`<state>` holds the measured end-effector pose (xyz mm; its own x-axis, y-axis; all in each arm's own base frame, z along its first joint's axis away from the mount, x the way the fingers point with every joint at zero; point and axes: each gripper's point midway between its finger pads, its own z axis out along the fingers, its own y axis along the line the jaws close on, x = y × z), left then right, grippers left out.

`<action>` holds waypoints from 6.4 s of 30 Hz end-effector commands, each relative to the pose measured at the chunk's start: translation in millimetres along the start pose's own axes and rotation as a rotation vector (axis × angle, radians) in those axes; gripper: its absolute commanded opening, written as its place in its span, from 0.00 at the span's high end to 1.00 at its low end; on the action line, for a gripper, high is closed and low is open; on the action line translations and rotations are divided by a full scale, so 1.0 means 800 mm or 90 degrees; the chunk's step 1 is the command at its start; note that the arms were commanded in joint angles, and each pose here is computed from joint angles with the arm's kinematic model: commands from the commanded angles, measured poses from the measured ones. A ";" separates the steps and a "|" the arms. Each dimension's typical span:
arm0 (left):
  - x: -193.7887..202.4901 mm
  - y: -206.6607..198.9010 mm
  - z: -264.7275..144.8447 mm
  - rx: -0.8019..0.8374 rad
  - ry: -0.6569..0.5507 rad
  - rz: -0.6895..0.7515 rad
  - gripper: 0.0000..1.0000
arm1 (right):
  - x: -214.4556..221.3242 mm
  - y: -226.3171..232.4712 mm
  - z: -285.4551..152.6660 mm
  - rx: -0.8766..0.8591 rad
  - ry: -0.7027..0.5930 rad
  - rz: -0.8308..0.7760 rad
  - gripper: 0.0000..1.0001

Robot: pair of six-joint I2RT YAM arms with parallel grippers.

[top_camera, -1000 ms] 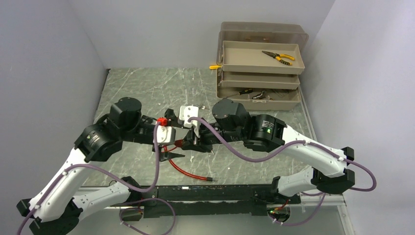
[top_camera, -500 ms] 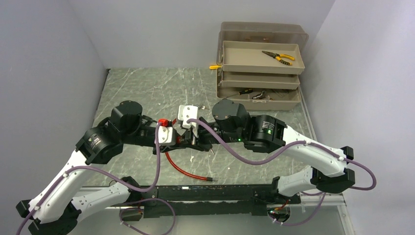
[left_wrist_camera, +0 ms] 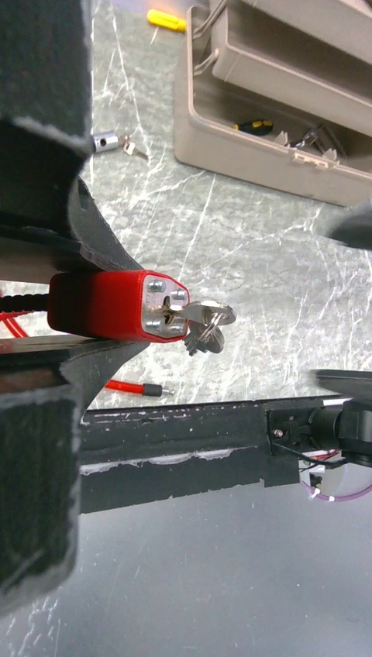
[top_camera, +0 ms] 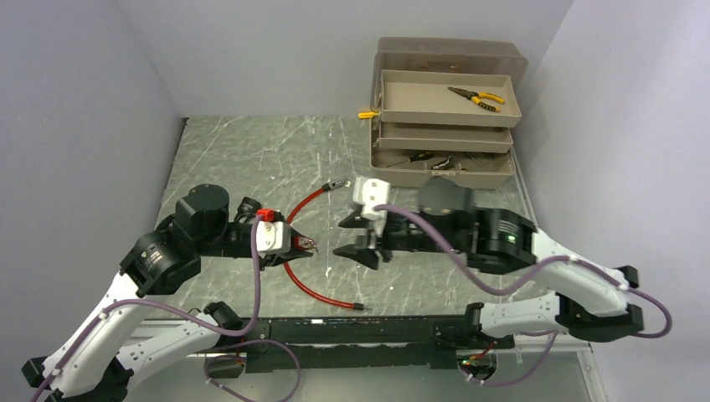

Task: Unlock with the key
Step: Unlock the lock.

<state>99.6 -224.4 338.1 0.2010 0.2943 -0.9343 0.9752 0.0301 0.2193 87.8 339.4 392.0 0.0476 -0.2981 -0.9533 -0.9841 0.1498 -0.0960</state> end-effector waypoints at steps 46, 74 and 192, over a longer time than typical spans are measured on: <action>-0.023 -0.011 0.003 0.016 -0.071 -0.065 1.00 | -0.037 0.001 0.025 -0.168 -0.042 0.050 0.80; -0.025 -0.012 0.004 0.031 -0.076 -0.072 1.00 | -0.043 -0.022 0.004 -0.094 -0.030 0.013 1.00; -0.023 -0.033 0.005 0.106 -0.088 -0.052 1.00 | -0.010 -0.010 -0.002 -0.058 0.000 -0.071 1.00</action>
<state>84.0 -239.8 333.6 0.0713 0.2176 -0.9734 0.9957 -0.0730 0.0566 81.4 349.6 394.0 0.1574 -0.2925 -0.9432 -0.9874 -0.0342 -0.1542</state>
